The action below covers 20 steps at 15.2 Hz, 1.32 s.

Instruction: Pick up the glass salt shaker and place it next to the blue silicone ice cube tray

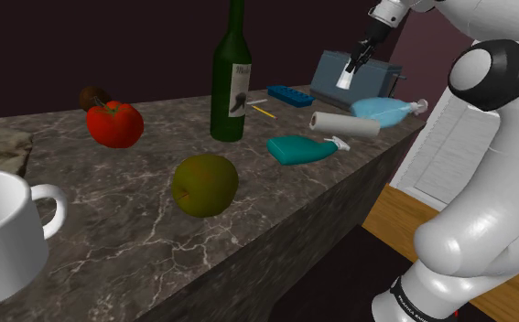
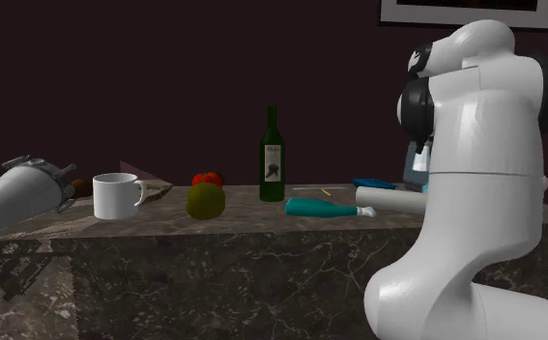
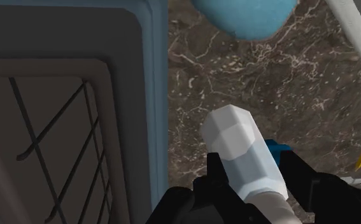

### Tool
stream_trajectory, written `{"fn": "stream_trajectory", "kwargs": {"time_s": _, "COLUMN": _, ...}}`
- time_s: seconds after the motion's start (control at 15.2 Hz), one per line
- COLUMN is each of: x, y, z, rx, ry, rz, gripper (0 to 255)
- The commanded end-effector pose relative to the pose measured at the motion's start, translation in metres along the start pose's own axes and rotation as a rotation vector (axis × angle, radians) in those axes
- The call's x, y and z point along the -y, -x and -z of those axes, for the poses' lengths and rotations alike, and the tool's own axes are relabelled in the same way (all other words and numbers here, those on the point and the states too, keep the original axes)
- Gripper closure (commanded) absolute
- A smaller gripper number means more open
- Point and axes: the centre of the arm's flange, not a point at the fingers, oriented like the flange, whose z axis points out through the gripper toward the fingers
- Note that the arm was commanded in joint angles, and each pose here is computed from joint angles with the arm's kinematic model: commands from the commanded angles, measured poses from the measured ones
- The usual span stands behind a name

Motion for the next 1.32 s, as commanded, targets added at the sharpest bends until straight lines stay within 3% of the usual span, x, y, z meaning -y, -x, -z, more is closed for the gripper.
{"fn": "stream_trajectory", "kwargs": {"time_s": 0.0, "x": -0.016, "y": 0.003, "z": -0.012, "rx": 0.010, "ry": -0.003, "rz": -0.007, "gripper": 255}}
{"fn": "stream_trajectory", "kwargs": {"time_s": 0.99, "x": -0.024, "y": 0.023, "z": -0.088, "rx": 0.010, "ry": -0.003, "rz": -0.007, "gripper": 255}}
{"fn": "stream_trajectory", "kwargs": {"time_s": 1.25, "x": -0.024, "y": 0.023, "z": -0.088, "rx": 0.010, "ry": -0.003, "rz": -0.007, "gripper": 255}}
